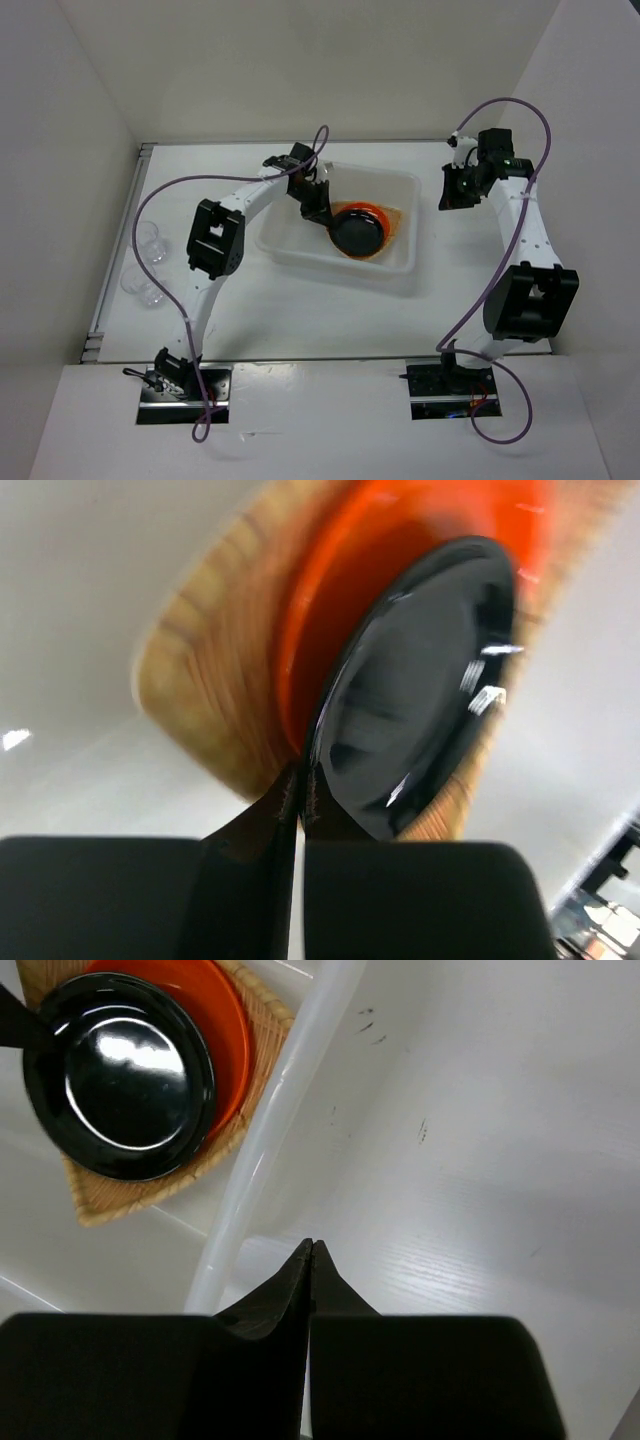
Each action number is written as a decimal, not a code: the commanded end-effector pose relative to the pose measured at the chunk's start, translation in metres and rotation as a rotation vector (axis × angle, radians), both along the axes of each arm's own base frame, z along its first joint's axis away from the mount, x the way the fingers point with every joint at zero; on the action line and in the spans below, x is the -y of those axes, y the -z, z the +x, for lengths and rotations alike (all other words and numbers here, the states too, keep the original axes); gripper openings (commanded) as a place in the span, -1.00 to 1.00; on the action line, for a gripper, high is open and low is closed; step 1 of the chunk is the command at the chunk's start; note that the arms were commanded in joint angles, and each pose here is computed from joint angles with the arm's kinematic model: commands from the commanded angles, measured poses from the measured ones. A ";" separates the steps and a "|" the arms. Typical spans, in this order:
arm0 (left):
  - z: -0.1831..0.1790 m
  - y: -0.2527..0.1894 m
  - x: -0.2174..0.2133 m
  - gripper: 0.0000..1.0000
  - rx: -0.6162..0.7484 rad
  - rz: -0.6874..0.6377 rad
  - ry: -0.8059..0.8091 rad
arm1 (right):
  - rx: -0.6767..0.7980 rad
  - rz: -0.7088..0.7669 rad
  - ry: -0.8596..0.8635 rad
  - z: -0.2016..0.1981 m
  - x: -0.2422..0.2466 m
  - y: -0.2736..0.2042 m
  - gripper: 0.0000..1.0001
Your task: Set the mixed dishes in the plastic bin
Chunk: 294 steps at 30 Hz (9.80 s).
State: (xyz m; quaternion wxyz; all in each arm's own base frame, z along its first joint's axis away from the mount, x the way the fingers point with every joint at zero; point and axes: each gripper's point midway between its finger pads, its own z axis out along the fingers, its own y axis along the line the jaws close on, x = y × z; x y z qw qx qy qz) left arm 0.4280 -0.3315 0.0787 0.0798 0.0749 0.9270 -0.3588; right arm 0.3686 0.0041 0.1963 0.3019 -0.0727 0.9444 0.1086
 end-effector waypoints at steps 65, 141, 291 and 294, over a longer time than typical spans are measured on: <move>-0.028 -0.044 -0.446 0.68 -0.067 0.688 -1.055 | -0.110 0.098 -0.017 -0.035 -0.018 0.061 0.18; 0.109 -0.034 -0.075 -0.51 0.448 0.417 -0.215 | -0.172 0.049 0.006 -0.037 -0.008 0.082 0.18; 0.056 -0.209 -0.216 0.35 0.655 0.616 -0.662 | 0.040 -0.139 0.030 0.023 0.028 0.001 -1.00; 0.049 -0.174 -0.274 -0.01 0.506 0.688 -0.758 | 0.166 -0.173 -0.002 0.053 0.027 -0.041 -1.00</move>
